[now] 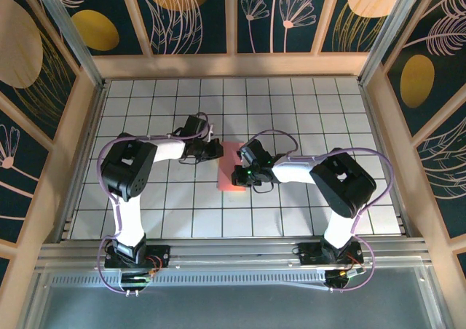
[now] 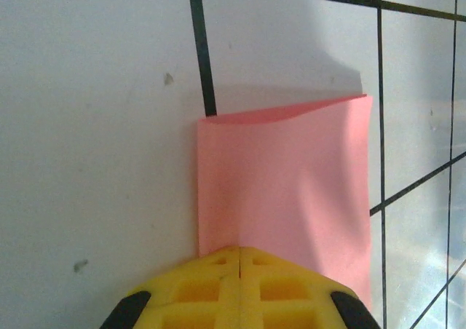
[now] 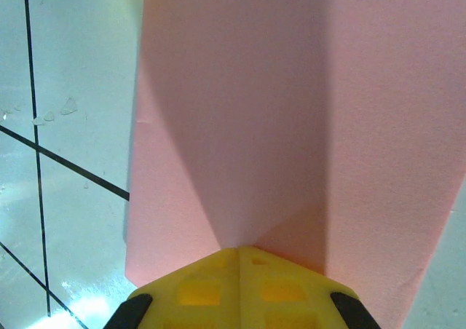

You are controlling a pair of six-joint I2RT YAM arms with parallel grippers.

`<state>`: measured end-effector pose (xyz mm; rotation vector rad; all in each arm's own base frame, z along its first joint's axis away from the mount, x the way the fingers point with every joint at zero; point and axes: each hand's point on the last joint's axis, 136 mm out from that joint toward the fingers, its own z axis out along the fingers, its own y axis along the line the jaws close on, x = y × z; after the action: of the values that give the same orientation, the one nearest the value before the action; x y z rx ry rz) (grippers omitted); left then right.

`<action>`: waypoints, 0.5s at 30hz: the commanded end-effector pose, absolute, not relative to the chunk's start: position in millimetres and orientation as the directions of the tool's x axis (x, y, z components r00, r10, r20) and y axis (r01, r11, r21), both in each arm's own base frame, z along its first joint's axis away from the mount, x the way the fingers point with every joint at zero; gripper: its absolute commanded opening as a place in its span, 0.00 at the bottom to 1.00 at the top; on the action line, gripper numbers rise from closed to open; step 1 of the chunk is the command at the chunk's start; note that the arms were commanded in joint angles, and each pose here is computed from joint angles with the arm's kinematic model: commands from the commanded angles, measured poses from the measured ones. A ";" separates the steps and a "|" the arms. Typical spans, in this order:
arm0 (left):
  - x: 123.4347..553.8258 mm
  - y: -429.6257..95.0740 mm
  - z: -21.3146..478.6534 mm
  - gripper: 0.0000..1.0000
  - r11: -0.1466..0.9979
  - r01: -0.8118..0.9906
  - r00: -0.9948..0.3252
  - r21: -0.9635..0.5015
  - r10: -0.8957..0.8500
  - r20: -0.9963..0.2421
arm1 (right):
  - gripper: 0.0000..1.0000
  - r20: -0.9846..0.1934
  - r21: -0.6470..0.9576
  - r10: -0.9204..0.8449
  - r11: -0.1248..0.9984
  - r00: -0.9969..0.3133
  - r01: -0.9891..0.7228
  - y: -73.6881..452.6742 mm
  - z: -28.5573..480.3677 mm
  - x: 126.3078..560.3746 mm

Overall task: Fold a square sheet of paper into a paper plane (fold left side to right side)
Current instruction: First fold the square sheet of paper in half at the center of the table.

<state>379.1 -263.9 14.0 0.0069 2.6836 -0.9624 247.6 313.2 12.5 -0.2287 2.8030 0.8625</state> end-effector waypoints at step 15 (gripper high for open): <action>443.6 -242.7 -1.1 0.00 0.816 0.052 -0.936 -0.576 -0.162 -0.314 | 0.00 -0.048 0.266 -0.114 0.956 -0.992 -0.122 241.3 -55.6 204.4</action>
<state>405.3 -271.5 14.2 -0.0020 2.7003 -1.0284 259.8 312.4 13.2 -0.2100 2.7534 0.8214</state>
